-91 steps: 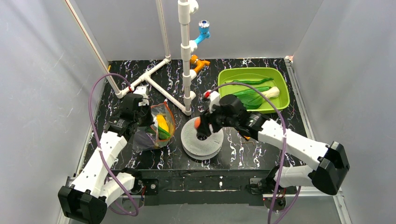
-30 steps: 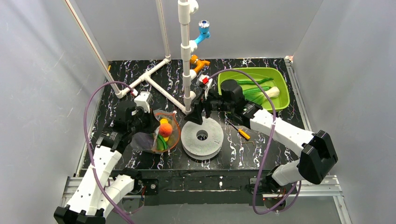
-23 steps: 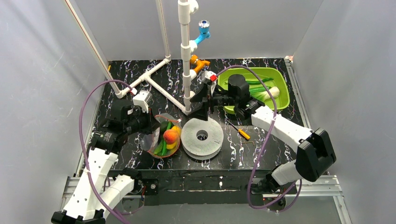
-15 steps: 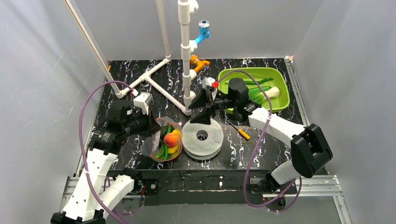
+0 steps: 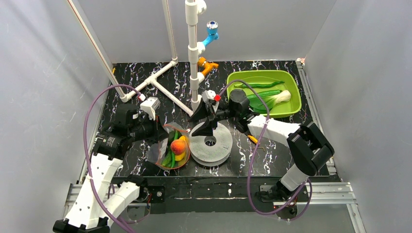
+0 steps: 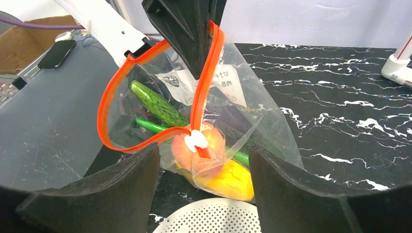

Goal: Place the food in the zip-top bag and seal the zipper

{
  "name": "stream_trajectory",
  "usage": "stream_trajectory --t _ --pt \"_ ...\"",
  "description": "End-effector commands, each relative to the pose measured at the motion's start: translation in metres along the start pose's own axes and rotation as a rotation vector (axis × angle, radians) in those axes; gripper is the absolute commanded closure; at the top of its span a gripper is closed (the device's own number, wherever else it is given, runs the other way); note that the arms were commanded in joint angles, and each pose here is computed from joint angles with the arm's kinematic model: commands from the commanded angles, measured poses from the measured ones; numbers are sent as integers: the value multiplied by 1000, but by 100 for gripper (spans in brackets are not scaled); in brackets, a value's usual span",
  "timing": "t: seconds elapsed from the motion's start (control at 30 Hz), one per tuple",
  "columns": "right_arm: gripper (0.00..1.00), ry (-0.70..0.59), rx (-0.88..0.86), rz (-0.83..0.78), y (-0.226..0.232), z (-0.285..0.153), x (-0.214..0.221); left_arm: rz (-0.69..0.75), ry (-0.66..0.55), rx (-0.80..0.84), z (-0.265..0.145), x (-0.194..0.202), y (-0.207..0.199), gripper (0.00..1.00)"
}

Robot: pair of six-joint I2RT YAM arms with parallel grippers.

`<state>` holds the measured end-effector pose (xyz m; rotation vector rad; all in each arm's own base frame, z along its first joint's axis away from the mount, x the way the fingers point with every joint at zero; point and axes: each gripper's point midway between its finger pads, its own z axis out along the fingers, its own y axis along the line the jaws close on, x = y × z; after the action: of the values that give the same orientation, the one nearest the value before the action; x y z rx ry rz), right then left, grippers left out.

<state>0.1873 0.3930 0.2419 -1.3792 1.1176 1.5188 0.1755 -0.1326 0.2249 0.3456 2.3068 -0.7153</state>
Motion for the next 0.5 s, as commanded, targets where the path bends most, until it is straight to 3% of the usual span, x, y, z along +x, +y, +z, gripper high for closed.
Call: stream_trajectory --t 0.0,0.13,0.27,0.37,0.47 --pt "27 -14 -32 -85 3 17 -6 21 -32 43 -12 -7 -13 100" --pt "32 22 22 -96 -5 24 4 23 -28 39 -12 -5 -12 100" --pt "43 16 50 -101 -10 28 1 21 -28 41 -12 -5 -12 100" --pt "52 14 59 -85 -11 31 0 23 -22 38 -11 -4 -11 100" --pt "69 13 44 -58 -7 32 -3 25 -21 8 -13 -3 -7 100"
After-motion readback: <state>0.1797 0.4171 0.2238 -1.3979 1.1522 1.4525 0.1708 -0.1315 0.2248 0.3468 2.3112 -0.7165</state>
